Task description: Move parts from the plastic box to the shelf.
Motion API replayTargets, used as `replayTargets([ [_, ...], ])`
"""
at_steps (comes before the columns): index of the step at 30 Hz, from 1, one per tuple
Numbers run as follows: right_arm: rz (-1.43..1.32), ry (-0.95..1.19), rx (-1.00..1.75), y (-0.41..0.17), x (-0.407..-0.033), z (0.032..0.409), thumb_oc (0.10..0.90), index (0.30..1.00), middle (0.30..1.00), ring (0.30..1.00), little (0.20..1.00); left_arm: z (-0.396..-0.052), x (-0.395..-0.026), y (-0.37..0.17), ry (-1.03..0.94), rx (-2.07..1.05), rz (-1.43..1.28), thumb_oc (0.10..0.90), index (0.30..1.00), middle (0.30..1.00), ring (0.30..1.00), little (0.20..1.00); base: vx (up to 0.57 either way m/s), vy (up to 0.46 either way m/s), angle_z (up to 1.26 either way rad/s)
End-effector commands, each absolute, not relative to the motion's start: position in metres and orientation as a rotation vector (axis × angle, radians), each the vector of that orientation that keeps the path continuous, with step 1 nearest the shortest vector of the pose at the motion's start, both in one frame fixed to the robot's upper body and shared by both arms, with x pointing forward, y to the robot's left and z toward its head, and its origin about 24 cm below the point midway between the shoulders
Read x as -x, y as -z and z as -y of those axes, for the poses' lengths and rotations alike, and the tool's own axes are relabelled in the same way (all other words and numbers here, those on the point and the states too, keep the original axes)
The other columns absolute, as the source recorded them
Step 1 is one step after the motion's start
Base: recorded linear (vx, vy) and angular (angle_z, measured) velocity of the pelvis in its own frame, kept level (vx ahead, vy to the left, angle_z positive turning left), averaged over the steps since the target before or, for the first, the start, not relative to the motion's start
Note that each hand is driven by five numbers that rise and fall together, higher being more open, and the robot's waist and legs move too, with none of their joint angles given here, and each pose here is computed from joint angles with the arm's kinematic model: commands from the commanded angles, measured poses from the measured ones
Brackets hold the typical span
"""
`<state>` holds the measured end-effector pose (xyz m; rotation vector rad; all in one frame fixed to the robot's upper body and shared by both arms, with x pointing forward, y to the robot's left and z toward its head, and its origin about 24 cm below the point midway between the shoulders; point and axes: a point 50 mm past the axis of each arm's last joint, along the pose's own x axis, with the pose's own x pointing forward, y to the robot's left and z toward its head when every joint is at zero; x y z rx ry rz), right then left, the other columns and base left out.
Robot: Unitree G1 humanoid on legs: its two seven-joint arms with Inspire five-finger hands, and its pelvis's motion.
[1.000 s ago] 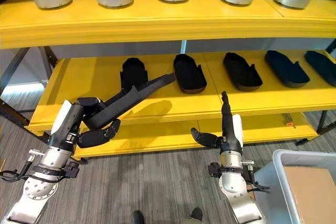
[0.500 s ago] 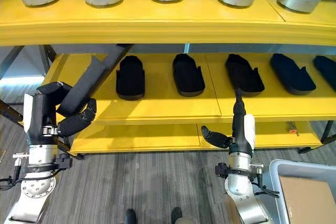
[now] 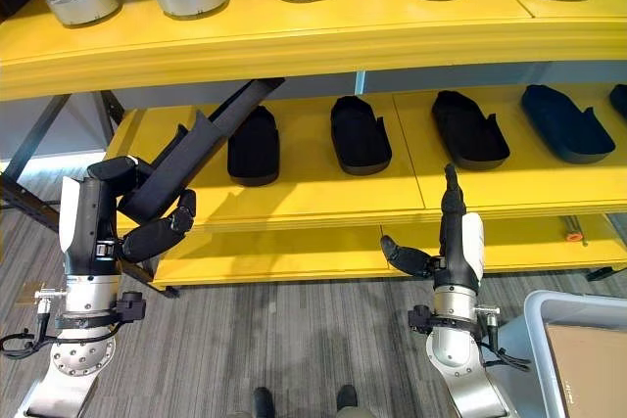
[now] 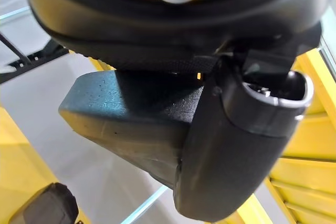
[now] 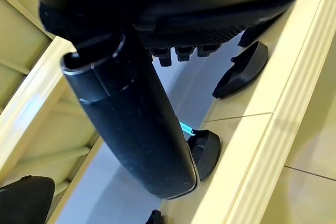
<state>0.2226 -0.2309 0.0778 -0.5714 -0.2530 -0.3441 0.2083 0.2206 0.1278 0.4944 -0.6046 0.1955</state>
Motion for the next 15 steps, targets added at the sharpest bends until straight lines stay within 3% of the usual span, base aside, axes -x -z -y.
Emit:
replayTargets([
  [1,0.541,0.346,0.593,-0.129,-0.230,0.223,0.900,1.000,1.000,1.000,1.000,-0.218,-0.200,-0.190,-0.281,-0.415,0.979,0.400,0.300,0.300,0.300,0.300,0.07,0.255,-0.15],
  [11,0.579,0.302,0.608,-0.137,-0.236,0.225,0.900,1.000,1.000,1.000,1.000,-0.218,-0.207,-0.180,-0.329,-0.387,0.954,0.400,0.300,0.300,0.300,0.300,0.08,0.373,-0.09],
  [15,0.569,0.316,0.556,-0.136,-0.236,0.225,0.900,1.000,1.000,1.000,1.000,-0.216,-0.212,-0.179,-0.262,-0.351,0.901,0.412,0.316,0.316,0.316,0.316,0.16,0.344,-0.19],
])
